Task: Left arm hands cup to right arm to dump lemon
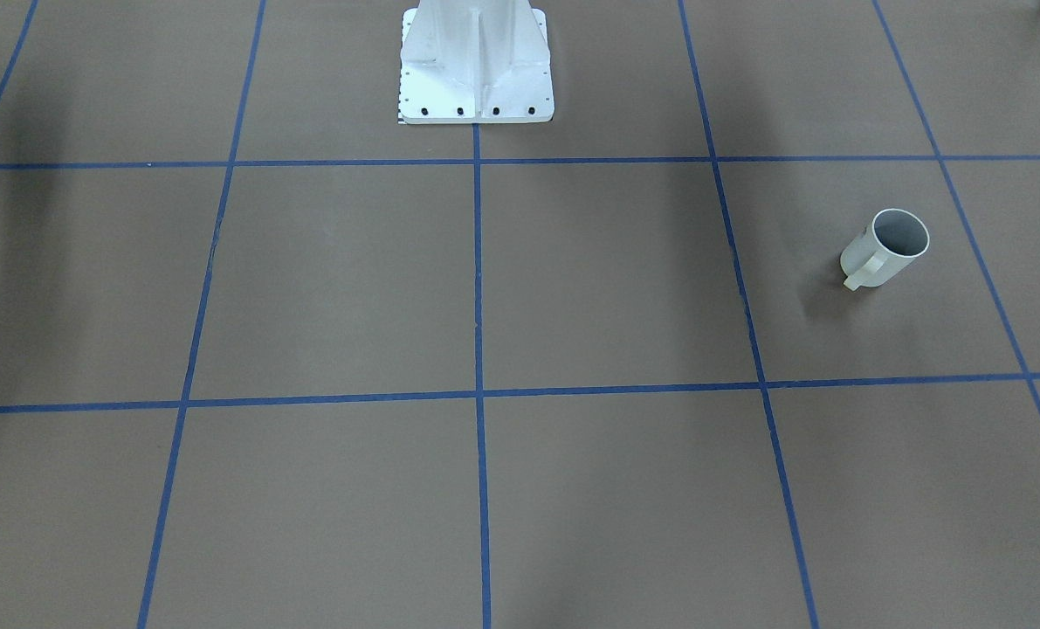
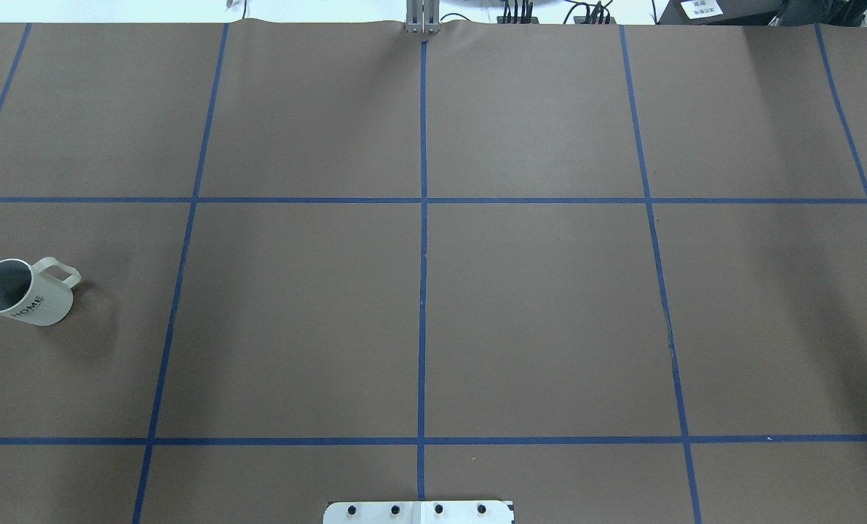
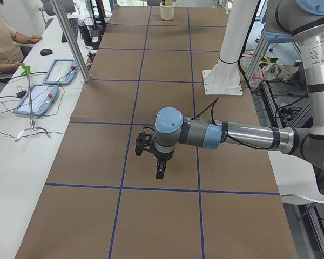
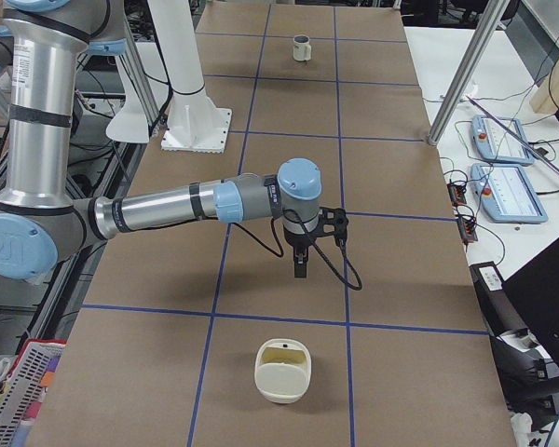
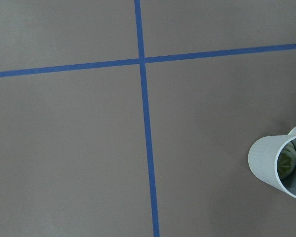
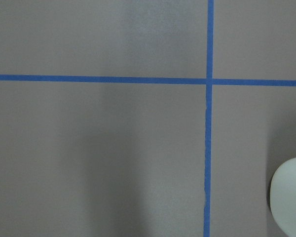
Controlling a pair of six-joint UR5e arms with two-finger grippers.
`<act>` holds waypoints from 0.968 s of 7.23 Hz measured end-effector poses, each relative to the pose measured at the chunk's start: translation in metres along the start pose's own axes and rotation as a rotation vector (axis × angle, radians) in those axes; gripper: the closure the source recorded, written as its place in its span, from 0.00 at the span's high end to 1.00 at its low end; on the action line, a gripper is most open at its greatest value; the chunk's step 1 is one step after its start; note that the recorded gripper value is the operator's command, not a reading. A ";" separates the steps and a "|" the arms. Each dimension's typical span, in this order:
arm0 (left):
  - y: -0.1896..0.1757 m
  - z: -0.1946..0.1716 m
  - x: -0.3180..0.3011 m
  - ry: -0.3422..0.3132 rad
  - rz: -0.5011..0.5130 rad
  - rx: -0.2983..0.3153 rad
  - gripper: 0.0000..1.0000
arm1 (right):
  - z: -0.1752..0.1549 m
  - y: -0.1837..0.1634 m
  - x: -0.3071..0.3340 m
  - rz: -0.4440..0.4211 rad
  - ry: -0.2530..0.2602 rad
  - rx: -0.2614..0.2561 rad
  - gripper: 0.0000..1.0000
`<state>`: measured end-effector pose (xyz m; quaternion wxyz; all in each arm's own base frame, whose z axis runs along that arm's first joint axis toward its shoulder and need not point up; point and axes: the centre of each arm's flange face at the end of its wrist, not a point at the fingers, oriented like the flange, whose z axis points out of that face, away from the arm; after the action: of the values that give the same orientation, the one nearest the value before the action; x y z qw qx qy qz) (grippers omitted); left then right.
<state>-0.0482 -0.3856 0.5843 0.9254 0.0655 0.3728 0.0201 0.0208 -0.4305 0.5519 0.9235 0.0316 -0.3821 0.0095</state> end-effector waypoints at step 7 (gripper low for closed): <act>0.004 0.014 0.003 0.027 -0.002 -0.034 1.00 | 0.005 0.003 0.003 0.005 -0.015 -0.009 1.00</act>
<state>-0.0367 -0.3831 0.5924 0.9212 0.0490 0.3850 0.0265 0.0194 -0.4279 0.5575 0.9207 0.0267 -0.3891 0.0099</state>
